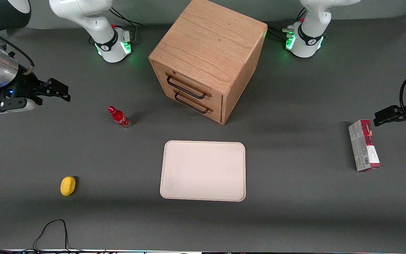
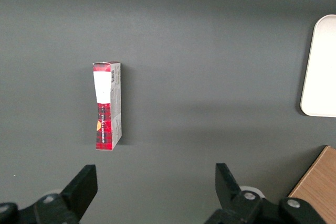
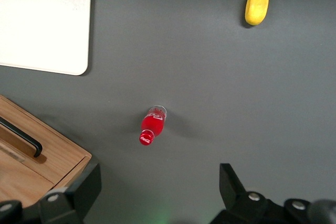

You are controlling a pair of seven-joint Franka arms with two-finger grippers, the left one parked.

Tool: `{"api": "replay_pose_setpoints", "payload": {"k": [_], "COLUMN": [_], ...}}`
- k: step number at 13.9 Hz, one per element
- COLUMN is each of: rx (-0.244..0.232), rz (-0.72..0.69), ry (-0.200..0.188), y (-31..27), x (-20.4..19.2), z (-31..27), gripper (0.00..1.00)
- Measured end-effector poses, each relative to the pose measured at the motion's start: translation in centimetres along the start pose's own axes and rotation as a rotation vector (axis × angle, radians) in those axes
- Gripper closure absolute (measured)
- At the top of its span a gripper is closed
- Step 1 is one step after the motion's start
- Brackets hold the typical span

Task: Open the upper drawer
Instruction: 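Move the right gripper from rest toward the cabinet's upper drawer handle, then lower the right gripper onto the upper drawer's black bar handle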

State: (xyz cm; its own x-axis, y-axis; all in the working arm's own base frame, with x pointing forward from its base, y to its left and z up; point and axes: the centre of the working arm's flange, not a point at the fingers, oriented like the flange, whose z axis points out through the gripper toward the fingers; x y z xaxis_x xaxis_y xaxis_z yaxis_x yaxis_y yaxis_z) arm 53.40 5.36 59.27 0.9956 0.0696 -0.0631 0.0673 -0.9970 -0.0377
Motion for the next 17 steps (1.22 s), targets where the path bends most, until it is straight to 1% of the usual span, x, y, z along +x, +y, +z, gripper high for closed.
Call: {"api": "replay_pose_setpoints", "payload": {"k": [6,10,12,15,17], "rx": [0.000,-0.005,-0.011,-0.025,-0.034], "rz": [-0.001,-0.034,-0.081,-0.176,-0.239], "ry": [0.008,-0.019,-0.040,-0.071,-0.063], "y": [0.0,-1.9,-4.5,-10.1,-13.8], "x": [0.1,0.2,0.5,0.8,1.7], "z": [-0.4,0.3,1.4,3.5,4.5], "gripper": [0.00,0.00,0.00,0.00,0.00]}}
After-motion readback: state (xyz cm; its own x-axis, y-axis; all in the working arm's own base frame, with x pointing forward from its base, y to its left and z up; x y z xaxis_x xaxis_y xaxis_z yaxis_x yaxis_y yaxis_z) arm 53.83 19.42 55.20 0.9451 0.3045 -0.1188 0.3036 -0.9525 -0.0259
